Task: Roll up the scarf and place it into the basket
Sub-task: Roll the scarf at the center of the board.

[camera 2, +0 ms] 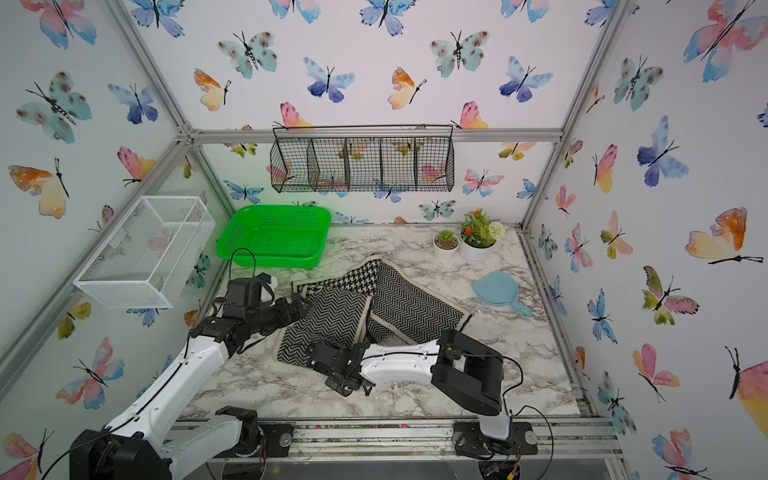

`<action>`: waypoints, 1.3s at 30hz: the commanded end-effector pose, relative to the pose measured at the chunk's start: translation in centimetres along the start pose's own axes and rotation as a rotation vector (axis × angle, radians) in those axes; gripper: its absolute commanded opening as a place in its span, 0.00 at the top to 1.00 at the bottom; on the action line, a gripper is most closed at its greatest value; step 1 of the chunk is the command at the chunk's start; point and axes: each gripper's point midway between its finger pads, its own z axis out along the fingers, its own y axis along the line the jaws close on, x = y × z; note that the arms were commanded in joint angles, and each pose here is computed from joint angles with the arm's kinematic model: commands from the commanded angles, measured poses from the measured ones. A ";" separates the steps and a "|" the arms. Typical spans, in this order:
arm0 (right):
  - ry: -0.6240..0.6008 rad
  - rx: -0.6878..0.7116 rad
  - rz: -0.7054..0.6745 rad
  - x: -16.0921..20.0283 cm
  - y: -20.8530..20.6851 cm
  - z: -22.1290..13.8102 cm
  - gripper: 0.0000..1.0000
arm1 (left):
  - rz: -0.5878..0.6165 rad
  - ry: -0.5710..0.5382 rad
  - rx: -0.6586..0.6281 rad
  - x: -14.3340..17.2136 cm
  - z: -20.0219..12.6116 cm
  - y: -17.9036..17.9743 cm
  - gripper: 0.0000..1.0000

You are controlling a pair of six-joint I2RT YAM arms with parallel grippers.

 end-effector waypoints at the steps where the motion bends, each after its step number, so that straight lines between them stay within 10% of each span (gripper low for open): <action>1: -0.026 -0.189 0.132 -1.8 1.9 -3.8 0.98 | 0.037 -0.054 -0.035 -1.5 -1.3 -0.2 0.02; 18: -0.087 -0.763 0.523 -4.6 -3.4 -6.2 0.98 | 0.099 -0.067 -0.012 -1.8 -2.6 -1.0 0.02; 39: -0.037 -0.881 0.758 -2.7 -9.6 0.0 0.98 | 0.102 0.029 0.178 2.8 -2.2 -2.7 0.02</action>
